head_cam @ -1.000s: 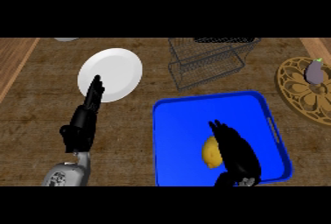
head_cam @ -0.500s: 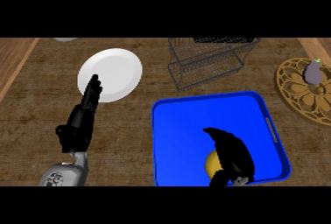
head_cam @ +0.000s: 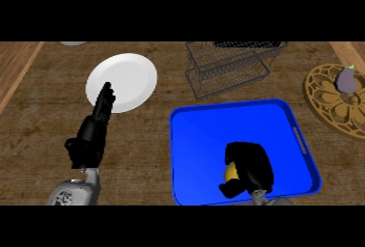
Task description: Pick the lemon from the tray and place it in the tiered basket
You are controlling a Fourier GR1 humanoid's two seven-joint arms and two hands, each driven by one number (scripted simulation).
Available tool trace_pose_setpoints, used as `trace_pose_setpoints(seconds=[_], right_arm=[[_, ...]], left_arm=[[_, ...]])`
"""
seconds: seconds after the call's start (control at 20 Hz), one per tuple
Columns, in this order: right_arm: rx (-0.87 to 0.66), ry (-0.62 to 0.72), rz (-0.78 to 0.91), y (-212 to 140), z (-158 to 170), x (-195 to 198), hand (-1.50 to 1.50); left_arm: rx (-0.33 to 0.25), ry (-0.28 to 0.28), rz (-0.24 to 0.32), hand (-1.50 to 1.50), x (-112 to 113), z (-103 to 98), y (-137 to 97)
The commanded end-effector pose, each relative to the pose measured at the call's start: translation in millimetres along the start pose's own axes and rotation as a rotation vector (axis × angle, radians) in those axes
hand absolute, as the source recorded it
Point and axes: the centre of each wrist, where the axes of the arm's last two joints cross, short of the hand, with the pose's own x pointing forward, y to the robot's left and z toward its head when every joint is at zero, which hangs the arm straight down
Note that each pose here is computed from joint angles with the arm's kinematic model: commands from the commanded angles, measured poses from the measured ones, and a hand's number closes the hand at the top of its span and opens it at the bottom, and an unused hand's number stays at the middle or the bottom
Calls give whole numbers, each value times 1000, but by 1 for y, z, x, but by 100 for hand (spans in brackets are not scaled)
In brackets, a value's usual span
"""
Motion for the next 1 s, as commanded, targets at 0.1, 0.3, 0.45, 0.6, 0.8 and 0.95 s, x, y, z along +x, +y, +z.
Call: trace_pose_setpoints(seconds=[0.1, 0.3, 0.45, 0.6, 0.8, 0.95], right_arm=[[118, -86, 321, 1, -24, 32, 150], [173, -136, 454, 6, -37, 77, 150], [98, -132, 425, -20, -46, 84, 150], [17, -89, 415, -44, -33, 93, 150], [-114, -73, 361, -99, -23, 91, 150], [-184, -55, 310, -139, -9, 111, 150]], left_arm=[[-12, -9, -5, 0, -7, 1, 0], [-34, 0, 1, 0, 2, 4, -8], [3, 17, -13, 0, -7, -1, -1], [-7, -5, -14, 0, -6, -3, -2], [-3, 1, -14, 0, -29, 8, 21], [-4, 10, -6, 0, -4, 1, 15]])
